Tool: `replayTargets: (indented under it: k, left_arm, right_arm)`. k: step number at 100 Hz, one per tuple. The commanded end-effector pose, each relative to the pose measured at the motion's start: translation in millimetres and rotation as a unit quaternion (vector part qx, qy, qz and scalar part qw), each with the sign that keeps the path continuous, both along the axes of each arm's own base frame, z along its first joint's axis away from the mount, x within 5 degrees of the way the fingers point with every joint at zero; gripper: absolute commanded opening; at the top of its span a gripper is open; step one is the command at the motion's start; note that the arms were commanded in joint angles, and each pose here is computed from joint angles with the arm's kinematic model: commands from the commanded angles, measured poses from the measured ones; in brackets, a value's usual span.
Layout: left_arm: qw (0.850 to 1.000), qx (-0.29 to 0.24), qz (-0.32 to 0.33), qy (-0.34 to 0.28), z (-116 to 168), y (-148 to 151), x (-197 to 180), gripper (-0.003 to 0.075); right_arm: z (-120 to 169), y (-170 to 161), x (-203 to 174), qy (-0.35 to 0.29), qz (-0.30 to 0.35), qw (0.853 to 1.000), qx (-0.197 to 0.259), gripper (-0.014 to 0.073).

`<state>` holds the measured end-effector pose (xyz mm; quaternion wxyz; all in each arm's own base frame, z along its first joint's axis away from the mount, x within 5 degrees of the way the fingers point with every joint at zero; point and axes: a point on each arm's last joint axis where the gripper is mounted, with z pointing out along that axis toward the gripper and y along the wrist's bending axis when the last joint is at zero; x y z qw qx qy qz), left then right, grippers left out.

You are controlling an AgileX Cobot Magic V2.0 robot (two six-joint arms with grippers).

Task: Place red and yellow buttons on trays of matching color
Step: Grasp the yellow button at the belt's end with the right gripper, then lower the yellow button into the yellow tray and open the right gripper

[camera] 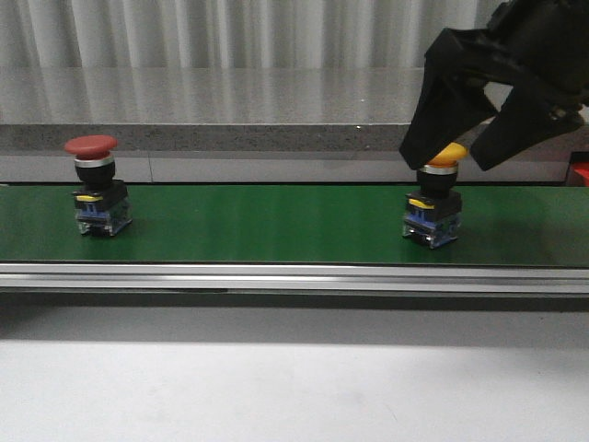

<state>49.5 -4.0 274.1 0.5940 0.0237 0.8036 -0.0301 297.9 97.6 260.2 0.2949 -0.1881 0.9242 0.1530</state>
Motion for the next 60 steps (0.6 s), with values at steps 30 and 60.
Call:
replayTargets:
  k: [30, 60]
  left_arm:
    - [0.999, -0.014, -0.002, -0.047, 15, -1, 1, -0.002]
    - [0.999, -0.014, -0.002, -0.047, 15, -1, 1, -0.002]
  right_arm:
    - [19, -5, 6, -0.001, -0.039, 0.999, 0.028, 0.0164]
    - [64, -106, -26, -0.014, -0.232, 0.973, 0.013, 0.0163]
